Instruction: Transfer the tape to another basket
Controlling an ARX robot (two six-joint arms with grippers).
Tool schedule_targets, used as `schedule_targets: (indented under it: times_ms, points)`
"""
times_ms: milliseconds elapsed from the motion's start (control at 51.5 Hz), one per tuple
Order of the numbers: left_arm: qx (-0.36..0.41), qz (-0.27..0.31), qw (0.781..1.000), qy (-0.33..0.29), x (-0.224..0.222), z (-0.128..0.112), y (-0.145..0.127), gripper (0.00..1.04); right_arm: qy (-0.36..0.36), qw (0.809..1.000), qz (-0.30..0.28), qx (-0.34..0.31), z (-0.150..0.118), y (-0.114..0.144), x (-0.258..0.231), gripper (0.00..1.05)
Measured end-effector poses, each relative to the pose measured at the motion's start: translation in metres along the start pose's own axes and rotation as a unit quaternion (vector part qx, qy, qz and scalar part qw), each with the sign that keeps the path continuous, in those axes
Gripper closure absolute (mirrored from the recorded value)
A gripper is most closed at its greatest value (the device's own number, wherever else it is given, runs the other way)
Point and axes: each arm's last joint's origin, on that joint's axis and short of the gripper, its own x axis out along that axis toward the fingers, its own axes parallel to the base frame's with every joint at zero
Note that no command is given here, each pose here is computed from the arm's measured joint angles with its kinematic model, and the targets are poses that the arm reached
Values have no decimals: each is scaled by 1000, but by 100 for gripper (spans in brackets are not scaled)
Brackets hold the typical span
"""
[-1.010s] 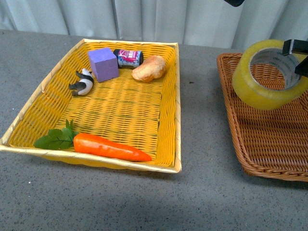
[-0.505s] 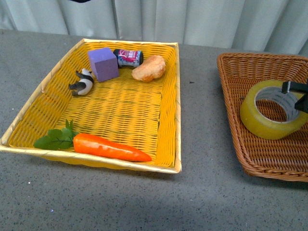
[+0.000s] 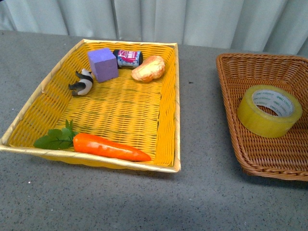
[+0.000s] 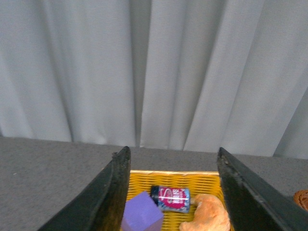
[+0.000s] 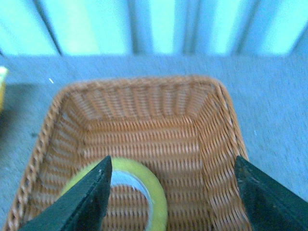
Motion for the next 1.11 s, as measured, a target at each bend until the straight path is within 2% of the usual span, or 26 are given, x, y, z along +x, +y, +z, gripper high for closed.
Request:
schedule_targets:
  times_ms: [58,117,214,350,602,893,1107]
  points:
    - [1,3,1000,-3,-19,-4,10,62,-70,998,9,-8,-7,3,-15,43]
    - [5,9,1000,7,-40,-15,23,76,-144,989,19,-17,-2,7,-38,58]
    - [9,5,1000,19,-72,-27,35,99,-174,985,9,-17,2,14,-68,81]
    - [10,0,1000,14,-99,-30,43,101,-162,986,15,-19,-7,16,-89,104]
    - [10,4,1000,16,-151,-41,58,101,-165,986,15,-20,-10,15,-136,104]
    - [10,6,1000,21,-178,-55,69,101,-166,986,16,-20,-17,14,-158,104]
    - [10,6,1000,16,-192,-52,69,101,-166,986,16,-20,-21,14,-171,104]
